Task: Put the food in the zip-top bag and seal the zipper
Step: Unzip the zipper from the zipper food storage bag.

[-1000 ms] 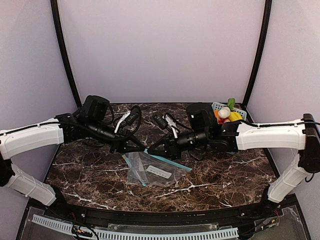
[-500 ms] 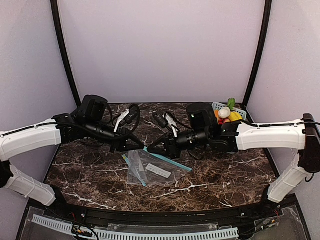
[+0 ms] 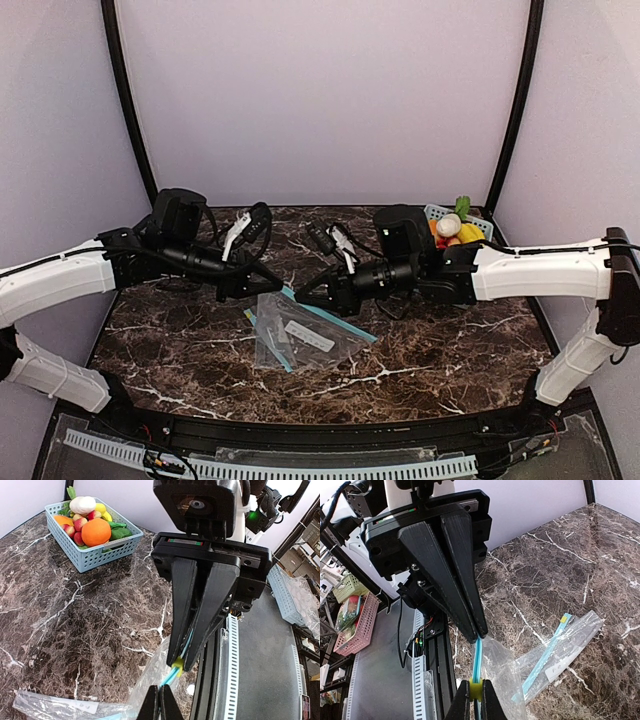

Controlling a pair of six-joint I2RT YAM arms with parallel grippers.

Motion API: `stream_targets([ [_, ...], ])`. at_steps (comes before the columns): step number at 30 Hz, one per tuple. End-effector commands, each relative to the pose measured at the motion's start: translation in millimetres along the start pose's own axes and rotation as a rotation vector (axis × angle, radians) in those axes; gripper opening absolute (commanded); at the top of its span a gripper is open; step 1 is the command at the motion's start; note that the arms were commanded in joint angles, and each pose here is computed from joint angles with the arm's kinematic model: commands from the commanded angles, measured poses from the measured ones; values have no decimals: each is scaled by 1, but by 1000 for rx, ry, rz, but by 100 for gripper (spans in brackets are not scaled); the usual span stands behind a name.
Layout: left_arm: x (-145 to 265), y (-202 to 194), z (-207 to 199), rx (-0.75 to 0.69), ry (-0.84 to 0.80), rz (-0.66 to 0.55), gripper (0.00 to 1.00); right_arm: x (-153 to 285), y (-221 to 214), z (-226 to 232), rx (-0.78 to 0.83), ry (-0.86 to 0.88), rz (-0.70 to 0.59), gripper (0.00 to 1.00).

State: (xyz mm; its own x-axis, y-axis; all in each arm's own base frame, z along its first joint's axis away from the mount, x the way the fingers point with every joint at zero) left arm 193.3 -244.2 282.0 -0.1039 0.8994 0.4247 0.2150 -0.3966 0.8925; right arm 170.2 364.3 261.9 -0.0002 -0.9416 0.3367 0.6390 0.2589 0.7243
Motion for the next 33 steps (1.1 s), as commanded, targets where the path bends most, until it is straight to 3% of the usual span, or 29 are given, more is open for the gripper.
stream_targets([
  [1,12,8,4,-33,71,-47,1,2,-15,-3,-20,-17,55,0],
  [33,27,3,30,9,308,-22,1,1,-19,-7,-26,-34,64,0],
])
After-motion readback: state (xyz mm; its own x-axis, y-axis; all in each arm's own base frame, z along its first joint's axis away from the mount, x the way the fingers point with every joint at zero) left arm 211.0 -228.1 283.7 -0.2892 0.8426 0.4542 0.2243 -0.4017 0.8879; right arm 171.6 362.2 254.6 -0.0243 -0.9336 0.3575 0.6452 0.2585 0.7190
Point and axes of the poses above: each gripper's point midway between its finger pads, its own x axis back along the fingers, its own z axis along the line the jaws close on, y = z × x, the point moved 8 cm from there along x, back along the fingers, and after that the axes turned 12 degrees about -x, right-handed, at the moved point
